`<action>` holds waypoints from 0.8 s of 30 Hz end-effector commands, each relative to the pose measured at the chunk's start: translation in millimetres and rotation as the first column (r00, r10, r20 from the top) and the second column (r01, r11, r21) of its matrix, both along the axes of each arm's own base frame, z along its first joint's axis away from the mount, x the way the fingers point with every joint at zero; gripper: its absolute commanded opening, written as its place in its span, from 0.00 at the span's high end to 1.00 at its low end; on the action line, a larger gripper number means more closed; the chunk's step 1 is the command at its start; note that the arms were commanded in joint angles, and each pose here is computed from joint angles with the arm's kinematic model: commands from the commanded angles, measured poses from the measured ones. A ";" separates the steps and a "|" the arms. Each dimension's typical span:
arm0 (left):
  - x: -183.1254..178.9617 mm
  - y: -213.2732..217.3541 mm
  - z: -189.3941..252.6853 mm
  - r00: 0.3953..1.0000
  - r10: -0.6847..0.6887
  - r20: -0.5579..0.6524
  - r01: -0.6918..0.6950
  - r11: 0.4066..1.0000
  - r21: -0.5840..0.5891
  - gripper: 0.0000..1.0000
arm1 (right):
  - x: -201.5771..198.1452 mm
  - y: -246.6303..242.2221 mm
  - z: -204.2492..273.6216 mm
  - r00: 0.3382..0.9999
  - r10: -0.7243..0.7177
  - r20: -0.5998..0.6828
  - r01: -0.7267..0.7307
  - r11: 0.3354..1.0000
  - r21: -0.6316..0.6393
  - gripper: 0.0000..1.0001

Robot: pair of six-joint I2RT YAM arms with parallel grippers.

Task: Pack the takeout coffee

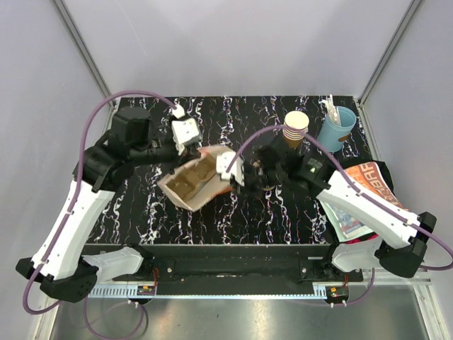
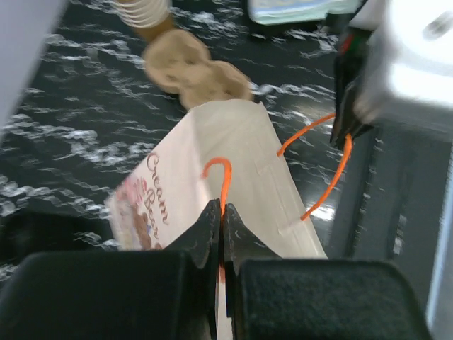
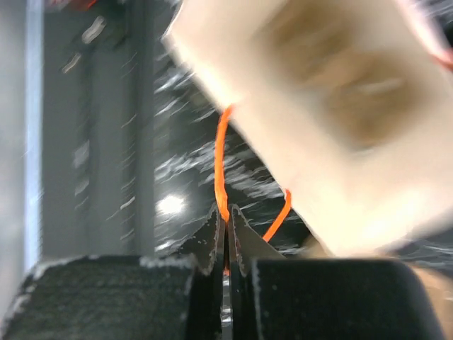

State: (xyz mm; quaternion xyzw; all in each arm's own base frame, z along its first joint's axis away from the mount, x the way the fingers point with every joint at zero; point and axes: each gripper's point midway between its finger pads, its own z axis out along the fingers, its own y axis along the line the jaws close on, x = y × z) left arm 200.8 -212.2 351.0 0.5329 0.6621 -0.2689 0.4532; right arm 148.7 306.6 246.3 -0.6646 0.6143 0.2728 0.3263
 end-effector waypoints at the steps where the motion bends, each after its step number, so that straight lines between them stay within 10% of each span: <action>1: 63.6 18.3 51.1 0.930 0.334 0.156 -0.323 0.942 -0.090 1.00 | 54.0 16.4 116.7 0.948 -0.208 0.239 0.161 0.966 0.202 1.00; 15: 106.1 35.1 -48.8 0.869 0.480 0.122 -0.492 0.865 0.096 1.00 | 60.5 55.9 116.5 0.962 -0.214 0.168 0.173 0.958 0.229 1.00; 24: 110.9 54.8 -14.9 0.815 0.561 0.143 -0.557 0.827 -0.071 1.00 | 63.5 53.0 171.0 0.942 -0.266 0.206 0.190 0.925 0.328 1.00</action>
